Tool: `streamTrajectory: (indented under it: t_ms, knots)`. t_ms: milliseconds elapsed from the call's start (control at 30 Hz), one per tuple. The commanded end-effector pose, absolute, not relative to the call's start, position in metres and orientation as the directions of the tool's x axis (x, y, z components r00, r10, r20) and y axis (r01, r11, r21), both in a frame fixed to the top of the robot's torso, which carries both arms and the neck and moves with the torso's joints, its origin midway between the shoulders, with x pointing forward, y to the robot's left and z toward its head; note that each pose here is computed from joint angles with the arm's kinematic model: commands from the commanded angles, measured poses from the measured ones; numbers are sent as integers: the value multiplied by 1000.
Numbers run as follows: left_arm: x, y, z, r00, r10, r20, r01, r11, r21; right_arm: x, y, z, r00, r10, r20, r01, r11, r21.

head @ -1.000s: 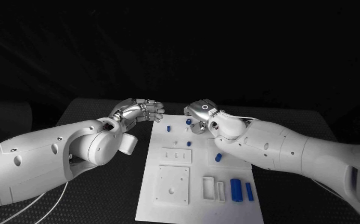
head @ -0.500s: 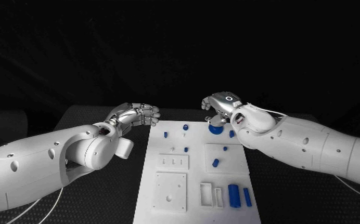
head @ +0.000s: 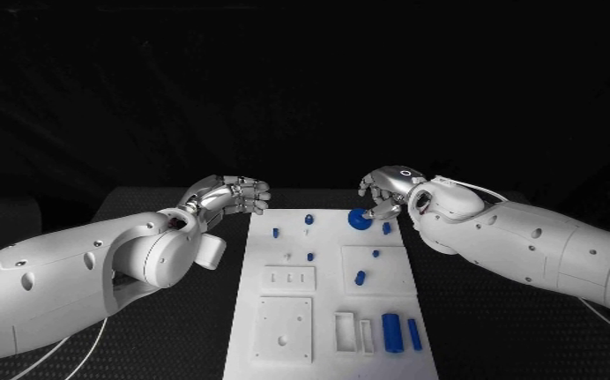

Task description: Assemble the parts on the task board

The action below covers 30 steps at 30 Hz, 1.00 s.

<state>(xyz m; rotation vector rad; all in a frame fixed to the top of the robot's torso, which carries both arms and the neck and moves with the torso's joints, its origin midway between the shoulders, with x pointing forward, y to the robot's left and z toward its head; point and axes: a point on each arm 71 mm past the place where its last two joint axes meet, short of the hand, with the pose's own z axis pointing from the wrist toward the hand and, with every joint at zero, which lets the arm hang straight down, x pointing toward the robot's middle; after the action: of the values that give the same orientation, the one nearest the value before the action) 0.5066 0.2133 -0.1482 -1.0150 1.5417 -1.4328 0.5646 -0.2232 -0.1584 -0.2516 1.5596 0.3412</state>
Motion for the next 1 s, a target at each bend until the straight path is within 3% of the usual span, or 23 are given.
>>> streamTrajectory:
  t_ms: [33,467,1000]
  knots:
    - [507,210,-146,-396,-918,-24,-27,38,-999,566,-226,-167,-95,48,-994,-368,926,80]
    - [506,210,-147,-398,-917,-24,-28,38,-999,568,-229,-186,-123,35,-992,-356,931,77]
    - [506,209,-147,-401,-916,-23,-29,38,-999,572,-227,-189,-133,38,-990,-350,933,82]
